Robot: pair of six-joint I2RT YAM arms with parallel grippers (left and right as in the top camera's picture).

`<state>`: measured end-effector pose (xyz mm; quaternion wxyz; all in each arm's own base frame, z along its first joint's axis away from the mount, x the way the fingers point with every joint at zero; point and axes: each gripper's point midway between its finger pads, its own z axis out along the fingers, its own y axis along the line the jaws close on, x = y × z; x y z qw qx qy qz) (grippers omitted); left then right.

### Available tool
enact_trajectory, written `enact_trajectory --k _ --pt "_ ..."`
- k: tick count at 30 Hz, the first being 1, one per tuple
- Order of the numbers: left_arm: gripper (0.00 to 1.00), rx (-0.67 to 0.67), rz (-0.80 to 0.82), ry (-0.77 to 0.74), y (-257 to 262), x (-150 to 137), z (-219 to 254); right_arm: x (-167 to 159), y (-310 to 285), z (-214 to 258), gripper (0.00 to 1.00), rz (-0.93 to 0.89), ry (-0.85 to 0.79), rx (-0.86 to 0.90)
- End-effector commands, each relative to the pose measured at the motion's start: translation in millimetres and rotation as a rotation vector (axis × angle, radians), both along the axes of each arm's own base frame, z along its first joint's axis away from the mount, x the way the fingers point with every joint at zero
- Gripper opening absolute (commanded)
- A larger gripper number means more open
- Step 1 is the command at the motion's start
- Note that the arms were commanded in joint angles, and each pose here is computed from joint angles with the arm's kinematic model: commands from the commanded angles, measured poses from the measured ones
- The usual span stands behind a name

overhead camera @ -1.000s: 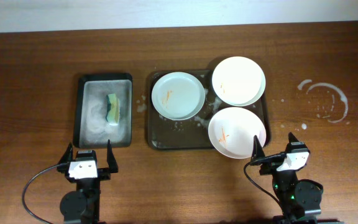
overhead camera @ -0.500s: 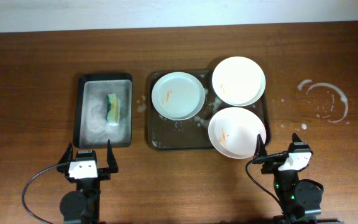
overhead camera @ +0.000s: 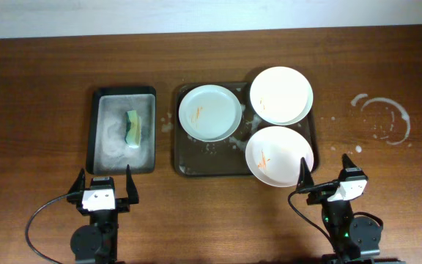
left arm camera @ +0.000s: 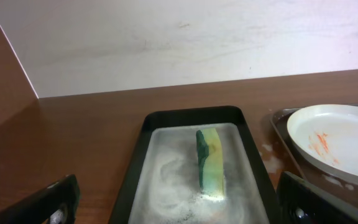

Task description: Clean dirty plates on tray and stack at the side

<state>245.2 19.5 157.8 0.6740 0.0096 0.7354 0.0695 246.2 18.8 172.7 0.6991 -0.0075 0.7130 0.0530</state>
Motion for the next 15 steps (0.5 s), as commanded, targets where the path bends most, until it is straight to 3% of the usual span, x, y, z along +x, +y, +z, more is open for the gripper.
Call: enact_trajectory --k 1,15 --pt "0.99 0.021 0.015 -0.001 3.3 -0.3 -1.2 -2.0 9.8 7.4 0.98 0.055 -0.020 0.023" --pt "0.99 0.020 0.020 -0.084 4.0 0.4 19.1 -19.5 8.0 92.6 0.98 0.052 -0.186 0.028"
